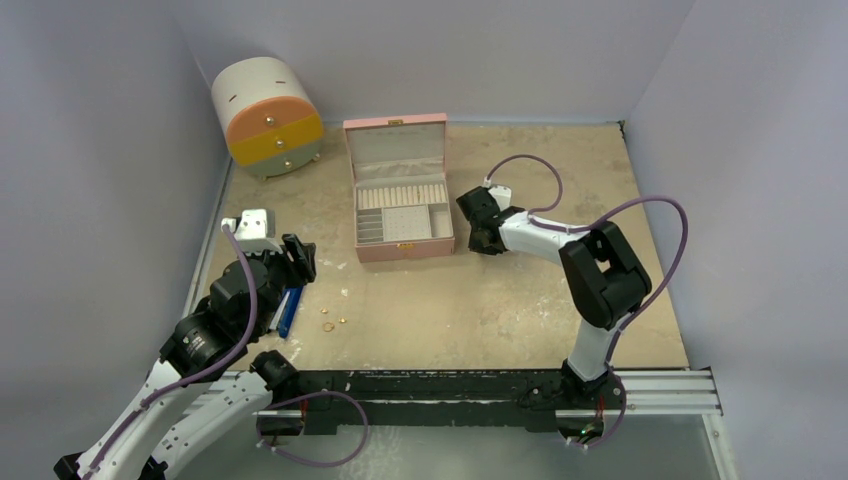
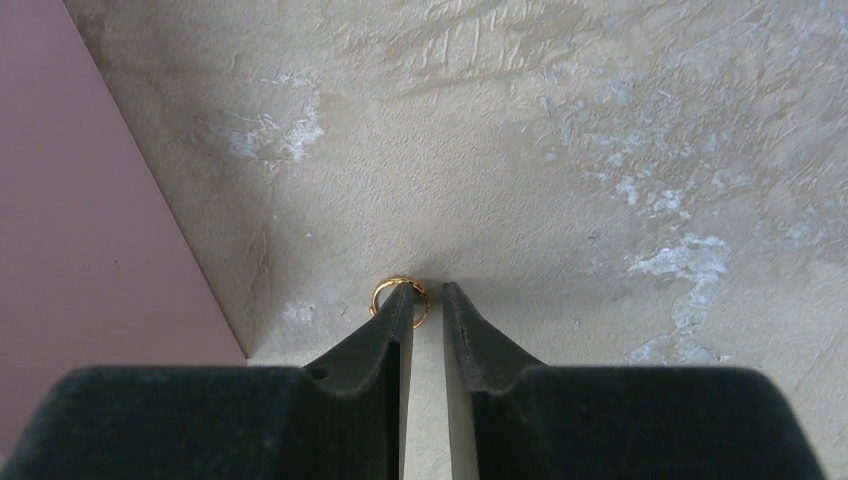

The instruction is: Organize the mixed jewelry

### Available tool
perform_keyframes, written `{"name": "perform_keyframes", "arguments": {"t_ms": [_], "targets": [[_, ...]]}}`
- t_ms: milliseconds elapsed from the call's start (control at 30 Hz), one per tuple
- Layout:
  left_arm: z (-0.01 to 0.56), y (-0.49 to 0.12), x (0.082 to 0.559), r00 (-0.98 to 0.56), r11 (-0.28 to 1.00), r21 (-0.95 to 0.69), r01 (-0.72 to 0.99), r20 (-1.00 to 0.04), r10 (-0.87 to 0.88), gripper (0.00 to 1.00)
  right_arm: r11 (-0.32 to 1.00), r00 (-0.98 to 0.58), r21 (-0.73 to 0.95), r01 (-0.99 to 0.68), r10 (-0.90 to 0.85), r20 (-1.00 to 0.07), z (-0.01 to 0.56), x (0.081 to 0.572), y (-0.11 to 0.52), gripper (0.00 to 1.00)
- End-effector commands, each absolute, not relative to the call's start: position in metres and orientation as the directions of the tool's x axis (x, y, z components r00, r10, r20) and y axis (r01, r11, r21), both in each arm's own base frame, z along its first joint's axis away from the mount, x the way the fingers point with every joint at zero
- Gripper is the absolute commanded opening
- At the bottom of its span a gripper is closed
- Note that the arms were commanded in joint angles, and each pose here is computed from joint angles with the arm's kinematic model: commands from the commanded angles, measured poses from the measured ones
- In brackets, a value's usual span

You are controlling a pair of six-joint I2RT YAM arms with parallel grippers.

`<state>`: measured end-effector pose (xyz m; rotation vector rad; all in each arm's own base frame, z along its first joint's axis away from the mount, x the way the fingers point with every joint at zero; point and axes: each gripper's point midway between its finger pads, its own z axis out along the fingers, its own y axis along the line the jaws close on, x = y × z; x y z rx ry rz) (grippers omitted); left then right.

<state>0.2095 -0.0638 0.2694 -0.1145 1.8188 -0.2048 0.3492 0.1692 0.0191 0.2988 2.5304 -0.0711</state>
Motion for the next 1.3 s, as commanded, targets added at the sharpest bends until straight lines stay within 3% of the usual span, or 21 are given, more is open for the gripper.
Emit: {"name": "perform_keyframes", "arguments": {"t_ms": [0,267,933,1267], "targets": [[0.279,-0.063,0.212,-0.22,0.977,-0.21,0.029,-0.955,-0.198,0.53,0.975,-0.796,-0.04,0.218,0.154,-0.586,0.015,0.352,0.159,0.17],[0.282,-0.064,0.211,-0.216,0.976,-0.217,0.036,-0.955,-0.204,0.53,0.979,-0.811,-0.037,0.201,0.144,-0.567,0.009,0.335,0.156,0.0],[0.277,-0.13,0.222,-0.367,0.92,-0.334,0.207,-0.898,-0.243,0.52,1.0,-0.788,0.0,0.026,0.02,-0.616,0.052,0.26,0.193,0.0],[0.262,-0.178,0.217,-0.482,0.823,-0.463,0.328,-0.832,-0.276,0.58,0.983,-0.727,0.149,-0.11,0.023,-0.686,0.11,0.241,0.234,0.0]]}}
